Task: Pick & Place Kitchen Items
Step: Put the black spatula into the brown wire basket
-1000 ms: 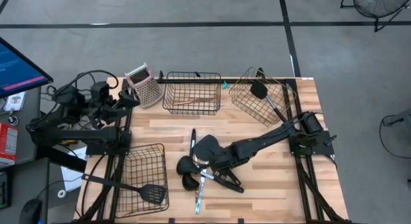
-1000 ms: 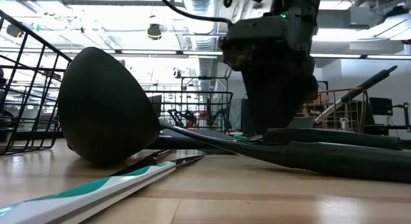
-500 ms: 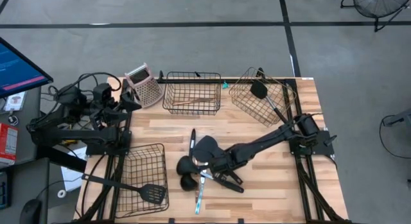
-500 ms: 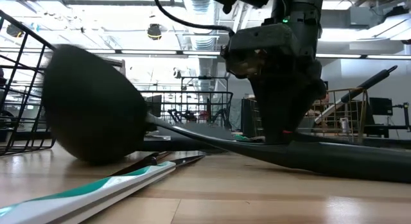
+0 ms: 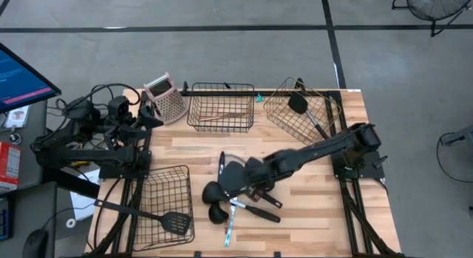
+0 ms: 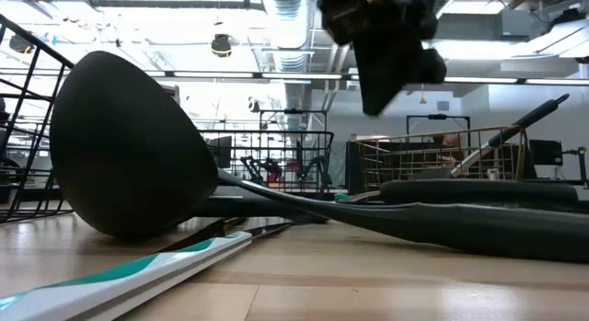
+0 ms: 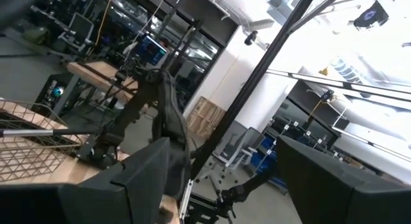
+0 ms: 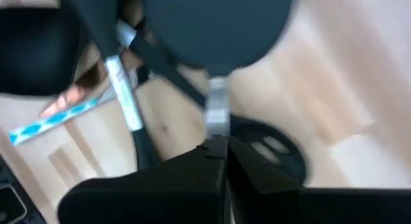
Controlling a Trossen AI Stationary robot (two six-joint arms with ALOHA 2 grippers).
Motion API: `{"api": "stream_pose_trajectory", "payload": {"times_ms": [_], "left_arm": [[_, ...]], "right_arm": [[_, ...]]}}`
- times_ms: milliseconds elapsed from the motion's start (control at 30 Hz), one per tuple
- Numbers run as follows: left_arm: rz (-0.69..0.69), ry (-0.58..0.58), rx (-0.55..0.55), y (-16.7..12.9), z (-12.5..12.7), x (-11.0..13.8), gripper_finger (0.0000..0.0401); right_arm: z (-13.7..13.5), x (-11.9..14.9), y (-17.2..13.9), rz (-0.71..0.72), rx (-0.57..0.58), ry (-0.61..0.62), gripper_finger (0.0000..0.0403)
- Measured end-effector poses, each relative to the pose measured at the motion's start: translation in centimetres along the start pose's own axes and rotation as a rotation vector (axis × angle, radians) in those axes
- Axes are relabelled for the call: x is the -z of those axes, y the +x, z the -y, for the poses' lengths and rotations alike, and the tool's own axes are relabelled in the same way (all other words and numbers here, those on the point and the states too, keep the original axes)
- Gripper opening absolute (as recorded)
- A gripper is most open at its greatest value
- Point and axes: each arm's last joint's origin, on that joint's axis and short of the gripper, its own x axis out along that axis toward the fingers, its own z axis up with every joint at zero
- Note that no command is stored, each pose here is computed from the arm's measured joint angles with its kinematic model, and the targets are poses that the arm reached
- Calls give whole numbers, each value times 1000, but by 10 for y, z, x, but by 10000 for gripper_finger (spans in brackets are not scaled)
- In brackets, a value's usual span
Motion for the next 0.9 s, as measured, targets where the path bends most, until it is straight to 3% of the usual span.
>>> {"api": "stream_pose_trajectory", "payload": {"times_ms": [333, 433, 633, 900], "left_arm": [[-93, -38, -73, 0, -7, 9, 269], [-128, -49, -100, 0, -10, 13, 269], [-146, -28, -111, 4, -13, 14, 269], [-170, -34, -116, 10, -15, 16, 269]], "right_arm": [[15, -11, -76, 245, -145, 17, 1], [19, -8, -87, 240, -169, 14, 0], [22, -1, -66, 111, -54, -17, 25], [9, -6, -7, -21, -13, -41, 163]]}}
